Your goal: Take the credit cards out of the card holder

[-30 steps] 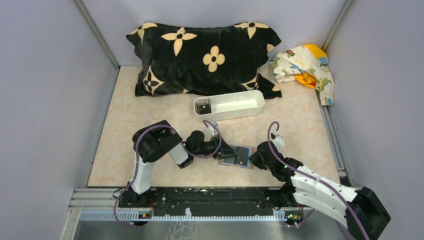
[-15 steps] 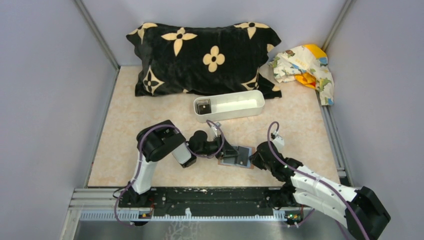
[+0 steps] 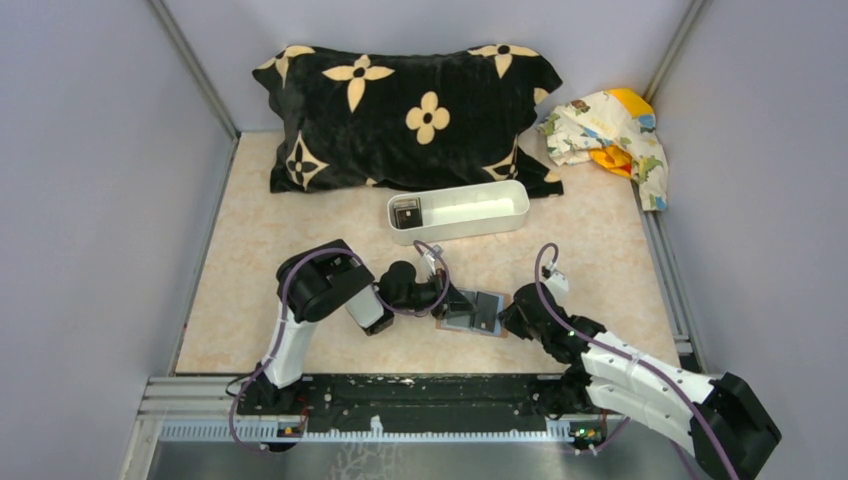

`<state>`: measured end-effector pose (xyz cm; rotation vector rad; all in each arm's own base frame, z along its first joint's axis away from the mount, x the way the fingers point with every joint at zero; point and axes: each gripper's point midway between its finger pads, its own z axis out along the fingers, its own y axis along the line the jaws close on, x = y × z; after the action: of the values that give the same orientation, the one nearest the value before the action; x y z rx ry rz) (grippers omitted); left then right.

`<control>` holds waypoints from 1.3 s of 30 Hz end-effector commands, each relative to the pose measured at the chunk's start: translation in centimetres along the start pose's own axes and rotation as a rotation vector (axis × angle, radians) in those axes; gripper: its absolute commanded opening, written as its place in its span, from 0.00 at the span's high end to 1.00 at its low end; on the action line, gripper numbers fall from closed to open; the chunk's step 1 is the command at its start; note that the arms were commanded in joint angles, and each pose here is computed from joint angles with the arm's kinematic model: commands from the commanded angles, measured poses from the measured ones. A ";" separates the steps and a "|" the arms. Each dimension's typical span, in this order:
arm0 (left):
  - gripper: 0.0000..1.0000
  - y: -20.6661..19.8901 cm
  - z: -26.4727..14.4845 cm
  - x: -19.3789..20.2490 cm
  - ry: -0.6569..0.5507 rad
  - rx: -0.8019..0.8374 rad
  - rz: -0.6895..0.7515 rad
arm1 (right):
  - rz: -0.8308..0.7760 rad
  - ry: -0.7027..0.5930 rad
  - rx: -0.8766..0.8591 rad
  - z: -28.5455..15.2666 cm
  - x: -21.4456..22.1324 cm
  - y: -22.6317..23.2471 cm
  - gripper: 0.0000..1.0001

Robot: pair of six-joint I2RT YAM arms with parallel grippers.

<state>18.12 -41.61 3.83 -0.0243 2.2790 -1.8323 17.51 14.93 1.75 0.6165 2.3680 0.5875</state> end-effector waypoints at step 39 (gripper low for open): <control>1.00 0.1 -6.7 -1.2 -0.063 0.015 0.043 | -0.036 0.039 0.063 0.3 1.3 -1.9 1.00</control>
<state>17.69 -36.02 3.53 -0.1161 2.2883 -1.7738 17.65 15.34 1.72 0.6187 2.3635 0.6124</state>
